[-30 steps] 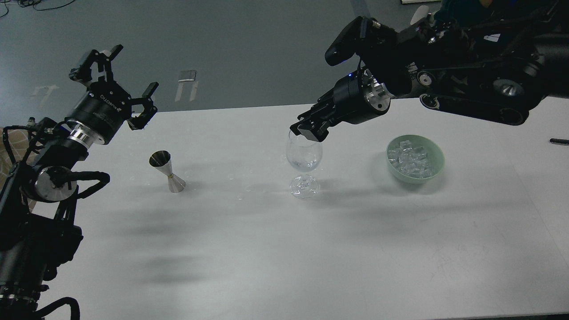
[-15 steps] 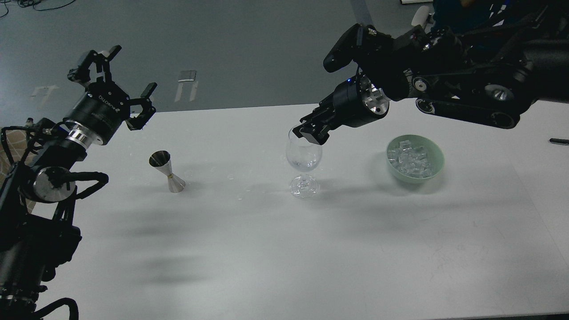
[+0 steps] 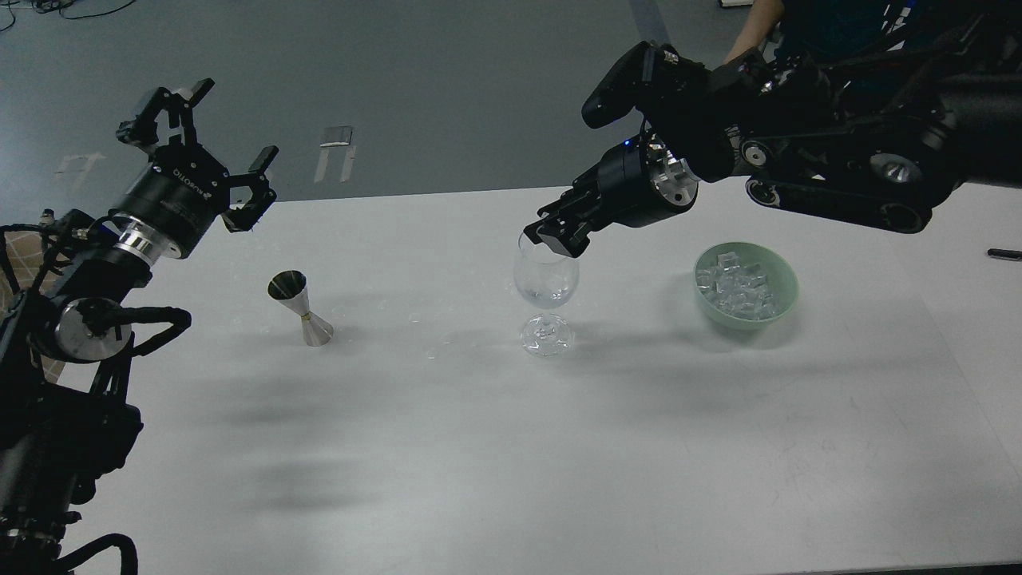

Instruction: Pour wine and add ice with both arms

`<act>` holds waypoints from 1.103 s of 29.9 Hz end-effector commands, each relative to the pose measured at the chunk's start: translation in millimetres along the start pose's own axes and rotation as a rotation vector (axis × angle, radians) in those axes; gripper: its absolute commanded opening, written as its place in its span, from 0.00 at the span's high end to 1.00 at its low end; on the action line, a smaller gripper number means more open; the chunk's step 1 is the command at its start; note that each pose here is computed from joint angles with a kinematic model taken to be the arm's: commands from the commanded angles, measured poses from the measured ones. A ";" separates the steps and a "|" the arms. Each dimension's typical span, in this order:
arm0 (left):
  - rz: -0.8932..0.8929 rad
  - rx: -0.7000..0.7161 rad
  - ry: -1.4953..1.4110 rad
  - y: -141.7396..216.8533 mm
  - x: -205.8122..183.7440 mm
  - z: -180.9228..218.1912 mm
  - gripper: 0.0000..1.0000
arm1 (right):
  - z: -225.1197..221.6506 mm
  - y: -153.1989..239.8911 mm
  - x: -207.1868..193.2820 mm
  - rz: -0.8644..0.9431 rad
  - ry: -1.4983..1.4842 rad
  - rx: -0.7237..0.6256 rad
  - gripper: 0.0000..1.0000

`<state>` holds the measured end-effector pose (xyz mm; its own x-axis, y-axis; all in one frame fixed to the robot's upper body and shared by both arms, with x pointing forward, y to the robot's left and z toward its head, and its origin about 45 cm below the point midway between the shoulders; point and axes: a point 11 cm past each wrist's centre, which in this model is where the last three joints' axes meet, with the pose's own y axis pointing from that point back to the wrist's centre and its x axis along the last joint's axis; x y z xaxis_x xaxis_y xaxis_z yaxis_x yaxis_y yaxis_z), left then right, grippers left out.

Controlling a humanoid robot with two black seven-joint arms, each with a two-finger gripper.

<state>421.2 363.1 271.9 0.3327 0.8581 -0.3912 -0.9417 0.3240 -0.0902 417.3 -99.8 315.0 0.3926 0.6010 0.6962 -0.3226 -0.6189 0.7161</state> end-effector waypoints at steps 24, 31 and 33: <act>-0.002 -0.002 0.000 -0.8 -0.6 0.8 0.03 | 0.1 2.6 -7.4 -0.039 0.002 0.014 1.00; -0.002 -0.002 0.000 -0.8 -0.6 0.8 0.03 | 1.4 2.1 -6.7 -0.029 -0.009 0.011 0.73; -0.002 -0.002 0.000 -0.8 -0.6 0.8 0.03 | 1.4 2.1 -6.0 -0.023 -0.011 0.011 0.66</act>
<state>421.8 362.7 272.9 0.3343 0.8577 -0.3907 -0.9413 0.3247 -0.0926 415.0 -105.7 312.2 0.4067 0.6167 0.6740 -0.3007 -0.6062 0.7362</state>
